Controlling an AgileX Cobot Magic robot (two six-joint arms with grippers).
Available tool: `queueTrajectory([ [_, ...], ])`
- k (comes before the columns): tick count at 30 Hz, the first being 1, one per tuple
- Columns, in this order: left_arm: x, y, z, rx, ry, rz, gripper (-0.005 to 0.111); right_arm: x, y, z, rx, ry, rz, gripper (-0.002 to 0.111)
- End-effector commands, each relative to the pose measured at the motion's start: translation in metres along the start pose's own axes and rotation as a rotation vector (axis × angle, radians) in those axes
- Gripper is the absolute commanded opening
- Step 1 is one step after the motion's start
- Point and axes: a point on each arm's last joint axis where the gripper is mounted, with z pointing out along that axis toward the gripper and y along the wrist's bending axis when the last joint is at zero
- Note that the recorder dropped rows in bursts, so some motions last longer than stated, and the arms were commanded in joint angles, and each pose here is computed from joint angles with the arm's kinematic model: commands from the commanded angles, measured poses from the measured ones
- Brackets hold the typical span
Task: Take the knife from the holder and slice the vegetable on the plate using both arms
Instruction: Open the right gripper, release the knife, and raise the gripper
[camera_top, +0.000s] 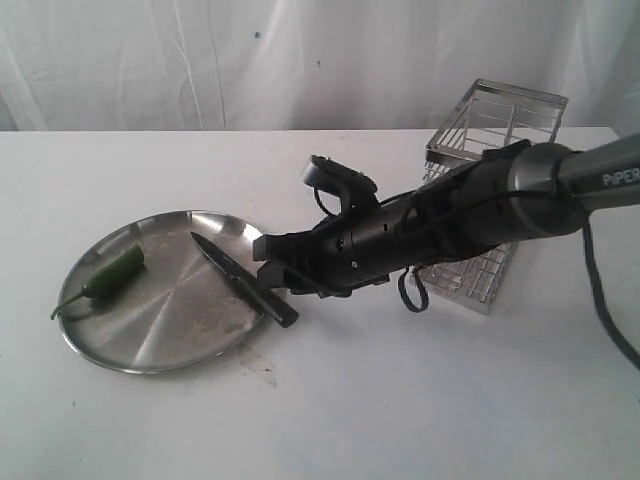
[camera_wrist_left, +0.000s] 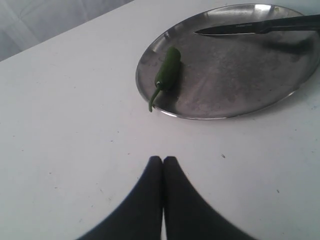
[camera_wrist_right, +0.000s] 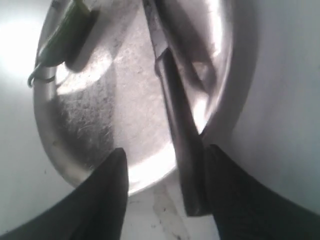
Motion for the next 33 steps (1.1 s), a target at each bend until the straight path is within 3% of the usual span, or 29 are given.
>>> queueTrajectory([
  [1, 0.000, -0.001, 0.000, 0.009, -0.005, -0.007, 0.000, -0.013, 0.018, -0.035, -0.071, 0.105, -0.028, 0.040],
  [8, 0.000, -0.001, 0.000, 0.009, -0.005, -0.007, 0.000, -0.015, 0.026, -0.068, -0.031, 0.601, -0.212, 0.034],
  [24, 0.000, -0.001, 0.000, 0.009, -0.005, -0.007, 0.000, -0.060, 0.004, 0.000, -0.048, 0.565, -0.268, 0.034],
  [33, 0.000, -0.001, 0.000, 0.009, -0.005, -0.007, 0.000, -0.095, -0.040, -0.019, 0.238, 0.415, -0.289, 0.034],
])
